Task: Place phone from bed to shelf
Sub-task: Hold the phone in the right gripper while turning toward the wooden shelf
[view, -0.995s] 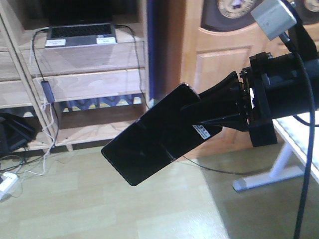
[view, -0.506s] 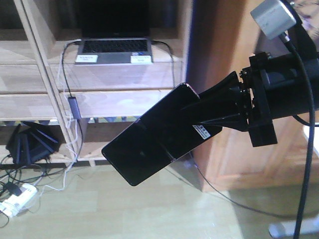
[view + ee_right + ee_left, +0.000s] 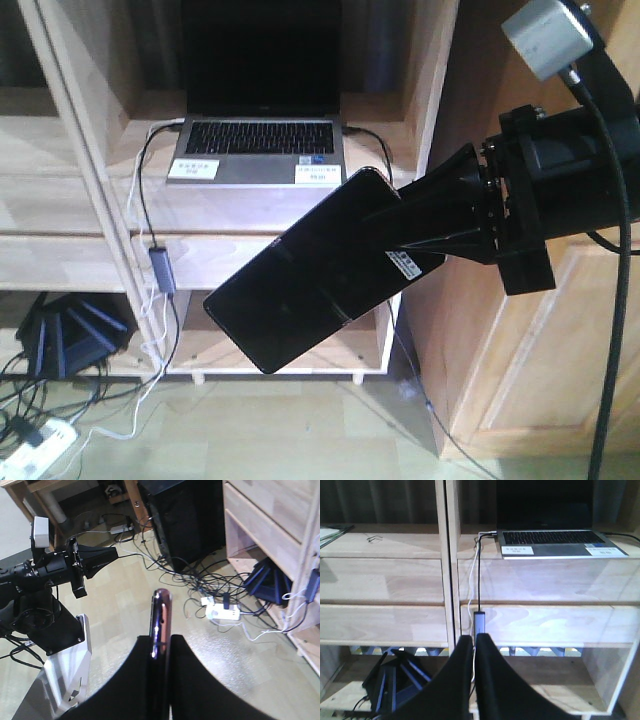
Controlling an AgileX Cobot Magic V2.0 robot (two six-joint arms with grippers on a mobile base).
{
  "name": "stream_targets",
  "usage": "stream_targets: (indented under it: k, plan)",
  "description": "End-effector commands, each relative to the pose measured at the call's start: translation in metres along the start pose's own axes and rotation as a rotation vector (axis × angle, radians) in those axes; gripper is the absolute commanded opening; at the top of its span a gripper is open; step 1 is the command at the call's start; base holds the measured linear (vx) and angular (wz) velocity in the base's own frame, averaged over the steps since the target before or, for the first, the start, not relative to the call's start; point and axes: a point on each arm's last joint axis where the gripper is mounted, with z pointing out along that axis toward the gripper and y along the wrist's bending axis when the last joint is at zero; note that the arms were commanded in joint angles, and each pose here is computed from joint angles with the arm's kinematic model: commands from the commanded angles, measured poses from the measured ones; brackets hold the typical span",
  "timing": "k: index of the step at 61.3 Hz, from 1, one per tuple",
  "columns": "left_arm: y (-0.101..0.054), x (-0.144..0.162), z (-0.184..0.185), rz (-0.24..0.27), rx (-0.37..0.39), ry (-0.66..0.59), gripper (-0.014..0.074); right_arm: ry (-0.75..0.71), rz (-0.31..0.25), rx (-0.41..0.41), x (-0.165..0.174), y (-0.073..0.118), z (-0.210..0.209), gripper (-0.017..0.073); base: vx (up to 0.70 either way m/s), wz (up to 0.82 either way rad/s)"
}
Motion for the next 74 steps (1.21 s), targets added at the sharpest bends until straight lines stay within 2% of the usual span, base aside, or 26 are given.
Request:
stream_targets:
  k: [1, 74]
  plan:
    - [0.0004, -0.0056, -0.0004, -0.012, -0.002, -0.072, 0.0001, -0.07, -0.022, -0.072, -0.0124, 0.0181, -0.0093, -0.0001, 0.34, -0.01]
    - [0.0004, -0.0056, -0.0004, -0.012, -0.002, -0.072, 0.0001, -0.07, -0.022, -0.072, -0.0124, 0.0181, -0.0093, -0.0001, 0.24, -0.01]
